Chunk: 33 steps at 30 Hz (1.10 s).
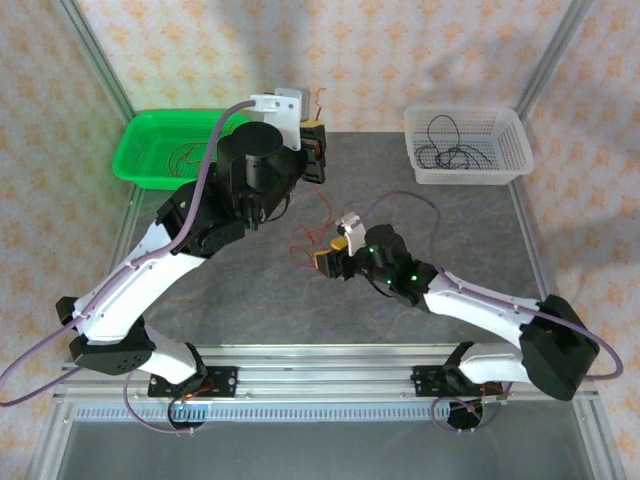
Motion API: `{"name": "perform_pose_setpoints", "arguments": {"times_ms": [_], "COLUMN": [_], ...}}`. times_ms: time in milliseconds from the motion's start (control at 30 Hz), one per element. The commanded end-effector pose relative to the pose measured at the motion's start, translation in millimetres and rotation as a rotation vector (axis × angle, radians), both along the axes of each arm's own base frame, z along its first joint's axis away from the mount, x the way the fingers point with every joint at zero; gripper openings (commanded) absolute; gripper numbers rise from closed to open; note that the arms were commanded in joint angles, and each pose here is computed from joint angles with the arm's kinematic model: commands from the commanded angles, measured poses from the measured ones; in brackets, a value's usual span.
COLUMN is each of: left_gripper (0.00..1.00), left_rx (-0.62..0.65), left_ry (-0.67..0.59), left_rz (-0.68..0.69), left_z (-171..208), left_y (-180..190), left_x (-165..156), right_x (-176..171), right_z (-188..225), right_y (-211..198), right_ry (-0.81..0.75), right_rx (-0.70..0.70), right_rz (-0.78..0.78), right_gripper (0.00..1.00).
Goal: Untangle the cables
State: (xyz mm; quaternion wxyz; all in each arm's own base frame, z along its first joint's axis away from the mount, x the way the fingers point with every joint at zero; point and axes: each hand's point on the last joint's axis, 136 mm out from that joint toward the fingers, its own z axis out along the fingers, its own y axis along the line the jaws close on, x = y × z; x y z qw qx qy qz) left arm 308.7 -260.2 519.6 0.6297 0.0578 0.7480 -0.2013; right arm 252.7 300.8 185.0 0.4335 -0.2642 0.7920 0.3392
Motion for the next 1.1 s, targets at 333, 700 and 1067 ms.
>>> {"name": "perform_pose_setpoints", "arguments": {"times_ms": [333, 700, 1067], "left_gripper": [0.00, 0.00, 0.00], "left_rx": [-0.007, -0.039, -0.063], "left_ry": [-0.014, -0.042, -0.142], "left_rz": [-0.016, -0.007, 0.104], "left_z": [8, 24, 66], "left_y": [-4, 4, 45], "left_x": [-1, -5, -16], "right_x": [8, 42, 62], "right_z": [15, -28, -91], "right_y": [2, -13, -75], "right_ry": [-0.018, 0.084, 0.203], "right_rx": [0.062, 0.069, -0.025], "right_rz": [-0.048, -0.302, -0.613], "right_gripper": [0.61, 0.14, 0.07]}}
